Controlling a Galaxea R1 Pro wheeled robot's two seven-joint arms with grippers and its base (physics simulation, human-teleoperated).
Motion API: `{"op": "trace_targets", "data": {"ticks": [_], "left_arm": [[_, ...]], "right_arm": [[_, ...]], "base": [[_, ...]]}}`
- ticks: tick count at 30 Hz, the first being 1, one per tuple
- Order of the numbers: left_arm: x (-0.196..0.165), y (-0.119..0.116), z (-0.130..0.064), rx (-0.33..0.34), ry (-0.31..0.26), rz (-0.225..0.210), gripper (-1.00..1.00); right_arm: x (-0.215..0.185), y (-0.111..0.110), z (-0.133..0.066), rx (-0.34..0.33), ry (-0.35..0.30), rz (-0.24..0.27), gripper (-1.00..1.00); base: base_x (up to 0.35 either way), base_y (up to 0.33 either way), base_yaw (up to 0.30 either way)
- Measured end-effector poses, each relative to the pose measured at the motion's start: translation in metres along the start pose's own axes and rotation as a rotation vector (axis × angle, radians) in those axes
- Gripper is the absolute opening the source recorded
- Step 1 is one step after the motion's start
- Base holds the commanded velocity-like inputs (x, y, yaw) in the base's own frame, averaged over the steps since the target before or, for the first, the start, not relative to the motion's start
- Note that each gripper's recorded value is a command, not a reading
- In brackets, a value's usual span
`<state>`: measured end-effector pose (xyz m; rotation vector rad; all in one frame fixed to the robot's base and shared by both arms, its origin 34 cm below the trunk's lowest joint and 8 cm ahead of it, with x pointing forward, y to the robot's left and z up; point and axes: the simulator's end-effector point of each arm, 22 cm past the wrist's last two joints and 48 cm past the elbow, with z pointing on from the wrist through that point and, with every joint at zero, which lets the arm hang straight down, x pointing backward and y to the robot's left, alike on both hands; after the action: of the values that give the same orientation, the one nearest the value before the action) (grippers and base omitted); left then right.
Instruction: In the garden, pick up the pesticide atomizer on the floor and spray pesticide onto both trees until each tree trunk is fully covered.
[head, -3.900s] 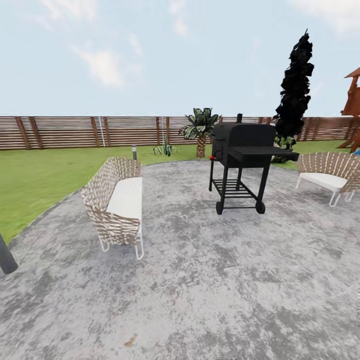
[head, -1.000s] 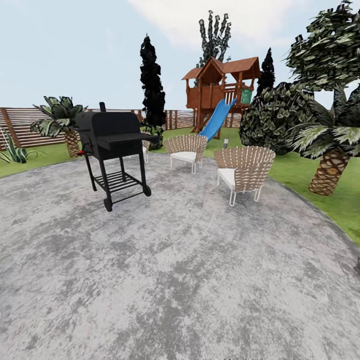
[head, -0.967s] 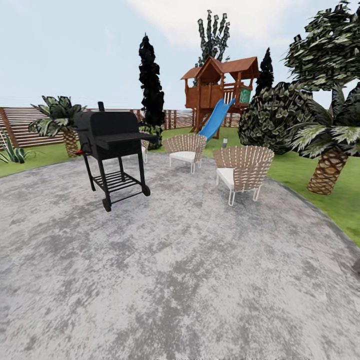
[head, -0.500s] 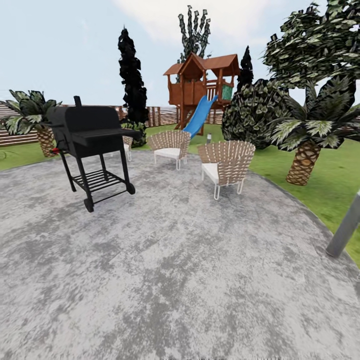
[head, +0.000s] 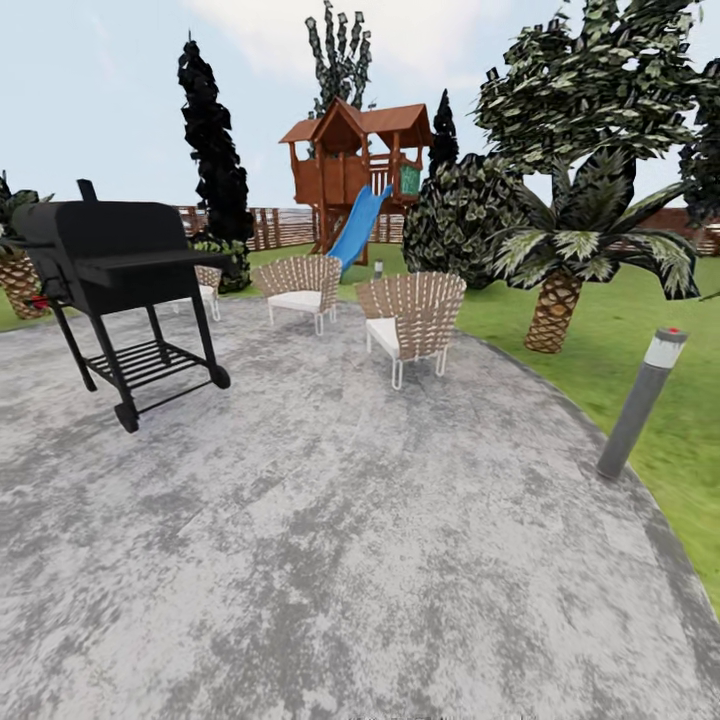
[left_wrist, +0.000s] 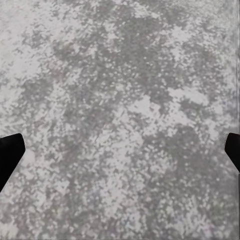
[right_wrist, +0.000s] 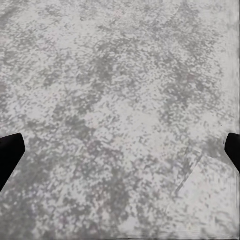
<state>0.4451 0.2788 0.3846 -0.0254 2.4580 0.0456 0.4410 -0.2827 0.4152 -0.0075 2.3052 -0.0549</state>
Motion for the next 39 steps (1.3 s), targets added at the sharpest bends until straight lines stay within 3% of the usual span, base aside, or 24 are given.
{"op": "trace_targets", "data": {"ticks": [31,39], "left_arm": [[0.059,-0.001,0.044,0.000,0.019,0.001,1.00],[0.060,-0.002,0.044,0.001,0.023,0.003,1.00]], "right_arm": [[0.064,0.002,0.035,0.000,0.018,-0.002,1.00],[0.065,0.002,0.035,0.000,0.022,-0.002,1.00]], "base": [[0.000,0.000,-0.273],[0.000,0.000,-0.280]]}}
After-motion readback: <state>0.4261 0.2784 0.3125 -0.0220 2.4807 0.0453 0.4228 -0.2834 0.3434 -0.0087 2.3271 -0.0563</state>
